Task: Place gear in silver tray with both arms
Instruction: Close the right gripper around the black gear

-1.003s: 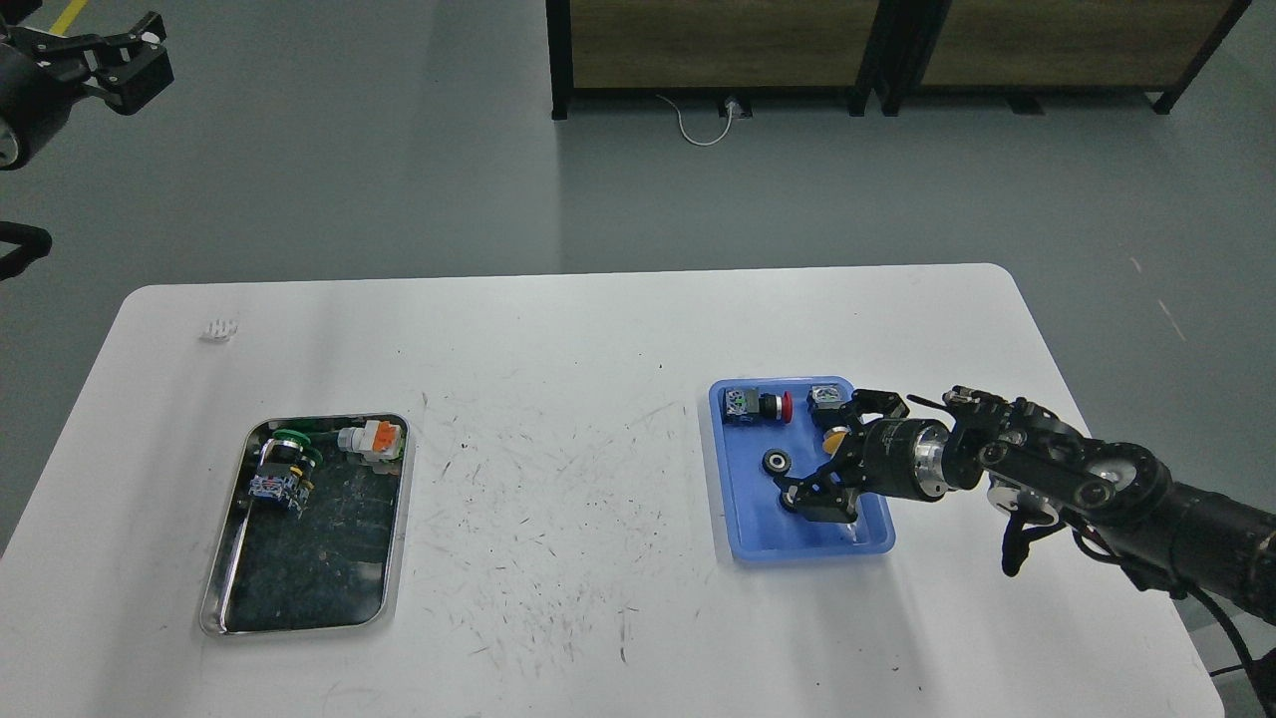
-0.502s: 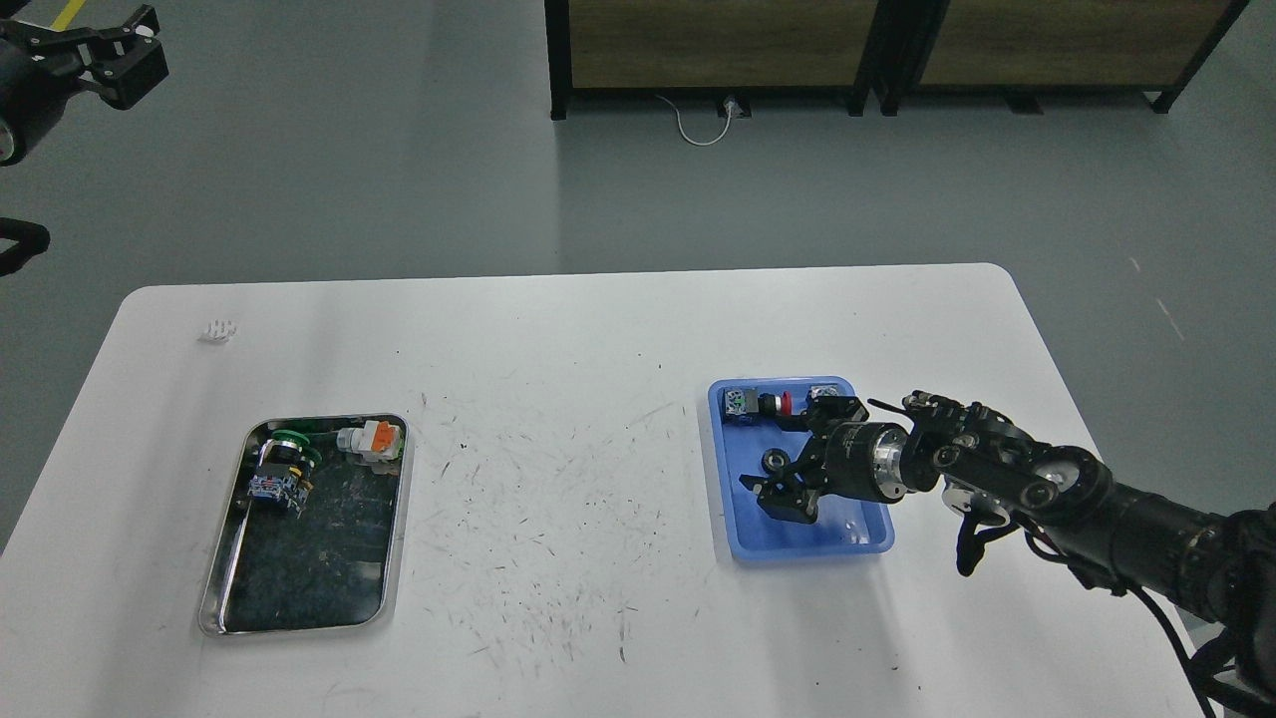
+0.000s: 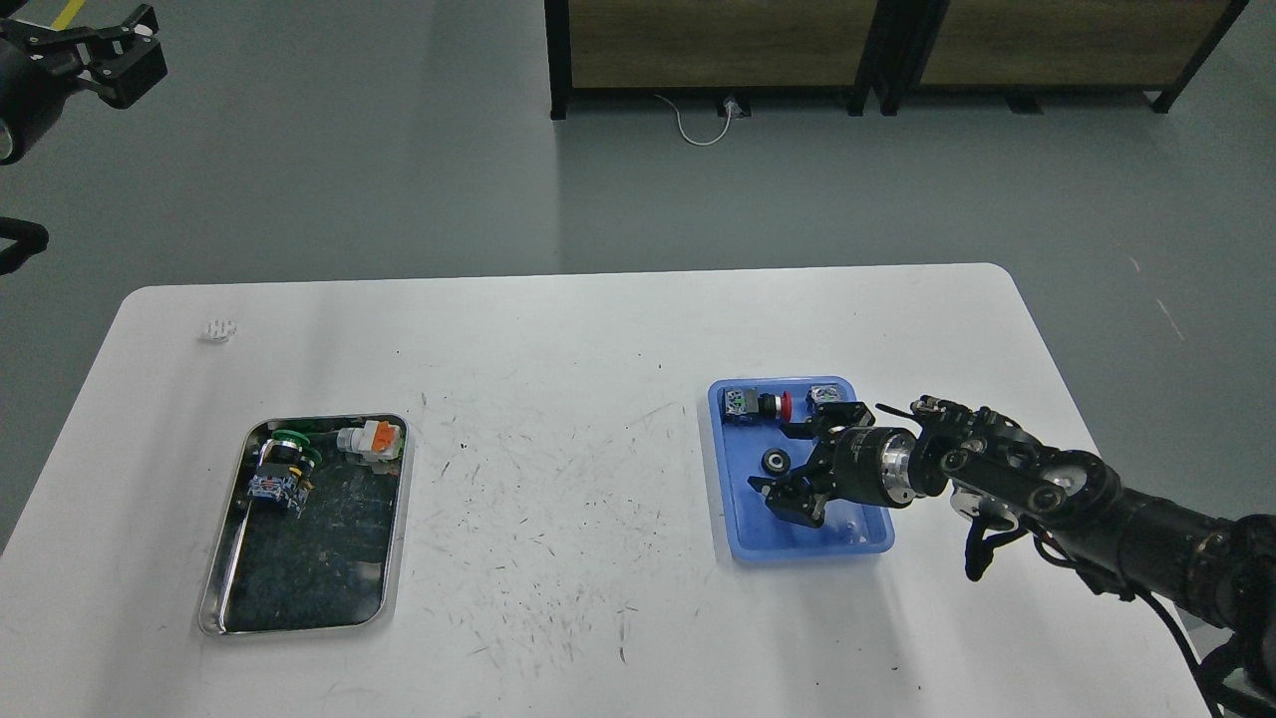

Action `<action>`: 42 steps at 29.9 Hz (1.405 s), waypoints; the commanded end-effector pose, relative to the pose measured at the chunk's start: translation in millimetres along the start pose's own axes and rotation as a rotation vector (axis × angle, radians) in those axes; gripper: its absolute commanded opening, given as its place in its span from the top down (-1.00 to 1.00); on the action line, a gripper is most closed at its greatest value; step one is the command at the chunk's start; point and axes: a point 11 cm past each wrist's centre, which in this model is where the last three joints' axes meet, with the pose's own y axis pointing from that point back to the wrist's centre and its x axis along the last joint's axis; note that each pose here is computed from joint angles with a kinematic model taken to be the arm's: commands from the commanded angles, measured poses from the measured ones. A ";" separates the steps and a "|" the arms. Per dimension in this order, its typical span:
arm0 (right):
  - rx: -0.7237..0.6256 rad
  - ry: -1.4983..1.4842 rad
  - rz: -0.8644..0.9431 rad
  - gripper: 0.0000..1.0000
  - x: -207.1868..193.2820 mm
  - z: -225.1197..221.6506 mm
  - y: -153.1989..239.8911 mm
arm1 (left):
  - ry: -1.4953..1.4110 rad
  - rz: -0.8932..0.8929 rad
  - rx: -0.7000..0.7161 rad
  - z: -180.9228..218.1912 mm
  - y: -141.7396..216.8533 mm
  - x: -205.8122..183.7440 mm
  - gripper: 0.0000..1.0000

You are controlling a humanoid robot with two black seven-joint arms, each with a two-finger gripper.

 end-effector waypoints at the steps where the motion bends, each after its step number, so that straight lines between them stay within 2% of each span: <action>1: -0.007 0.010 -0.003 -0.49 -1.4 2.3 -0.5 | 0.000 0.001 0.000 0.4 0.0 0.4 -0.98; 19: -0.006 0.003 0.019 -0.20 6.2 2.8 1.9 | -0.002 0.003 -0.001 1.4 0.4 2.0 -0.98; 42: -0.001 -0.001 -0.015 0.40 1.5 0.2 0.5 | -0.002 0.008 -0.002 2.4 0.7 4.2 -0.98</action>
